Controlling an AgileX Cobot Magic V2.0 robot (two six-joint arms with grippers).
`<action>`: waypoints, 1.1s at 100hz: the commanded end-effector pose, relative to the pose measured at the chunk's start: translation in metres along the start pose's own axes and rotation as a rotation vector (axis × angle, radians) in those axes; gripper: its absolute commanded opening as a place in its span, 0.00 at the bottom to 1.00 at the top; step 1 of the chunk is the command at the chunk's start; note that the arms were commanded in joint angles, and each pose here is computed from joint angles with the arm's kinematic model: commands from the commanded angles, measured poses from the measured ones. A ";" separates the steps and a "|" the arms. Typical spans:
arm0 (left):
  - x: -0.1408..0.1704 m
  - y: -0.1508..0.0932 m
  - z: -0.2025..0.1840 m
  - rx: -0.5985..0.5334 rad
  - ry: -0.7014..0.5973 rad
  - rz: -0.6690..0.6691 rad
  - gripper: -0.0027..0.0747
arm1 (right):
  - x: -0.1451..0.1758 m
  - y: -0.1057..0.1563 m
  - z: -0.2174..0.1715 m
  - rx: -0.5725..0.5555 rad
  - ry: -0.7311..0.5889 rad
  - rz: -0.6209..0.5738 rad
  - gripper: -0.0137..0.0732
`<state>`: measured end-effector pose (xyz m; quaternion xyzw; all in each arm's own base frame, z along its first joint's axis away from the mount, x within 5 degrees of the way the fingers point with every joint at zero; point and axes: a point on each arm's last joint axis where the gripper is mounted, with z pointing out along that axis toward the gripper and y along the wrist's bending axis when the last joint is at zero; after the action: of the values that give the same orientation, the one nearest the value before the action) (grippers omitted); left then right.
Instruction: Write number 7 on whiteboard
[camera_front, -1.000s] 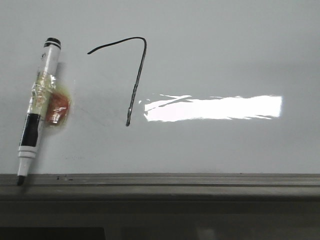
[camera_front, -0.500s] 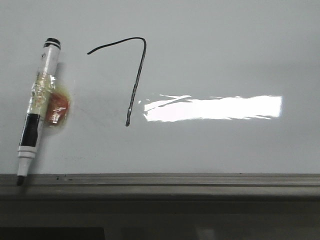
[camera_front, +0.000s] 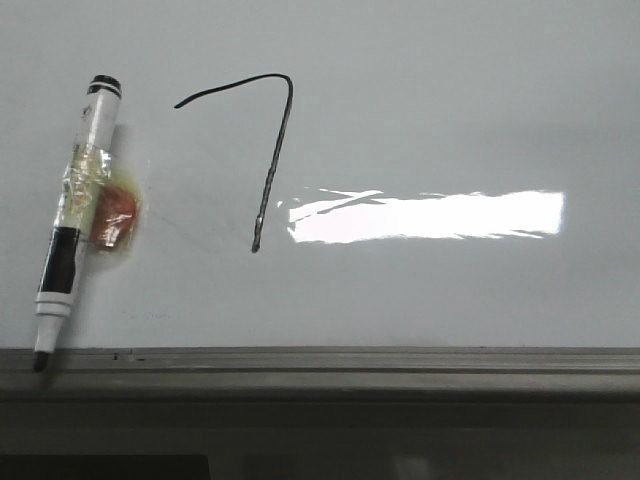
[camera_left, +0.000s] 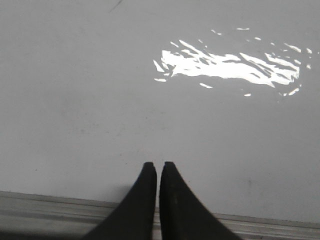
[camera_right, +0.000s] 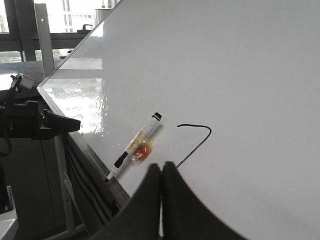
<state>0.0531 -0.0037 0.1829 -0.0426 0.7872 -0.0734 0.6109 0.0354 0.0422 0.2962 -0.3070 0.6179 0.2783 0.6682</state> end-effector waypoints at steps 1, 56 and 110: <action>0.003 0.000 0.001 0.008 -0.042 -0.015 0.01 | -0.014 -0.002 0.000 0.018 -0.089 -0.017 0.08; 0.003 0.000 0.001 0.008 -0.042 -0.015 0.01 | -0.014 -0.002 0.000 0.022 -0.088 -0.024 0.08; 0.003 0.000 0.001 0.008 -0.042 -0.015 0.01 | 0.025 -0.039 0.002 0.611 -0.102 -0.163 0.08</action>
<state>0.0531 -0.0037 0.1829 -0.0427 0.7872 -0.0736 0.6108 0.0647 0.0257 0.2649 -0.1717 0.6542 0.0893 0.7311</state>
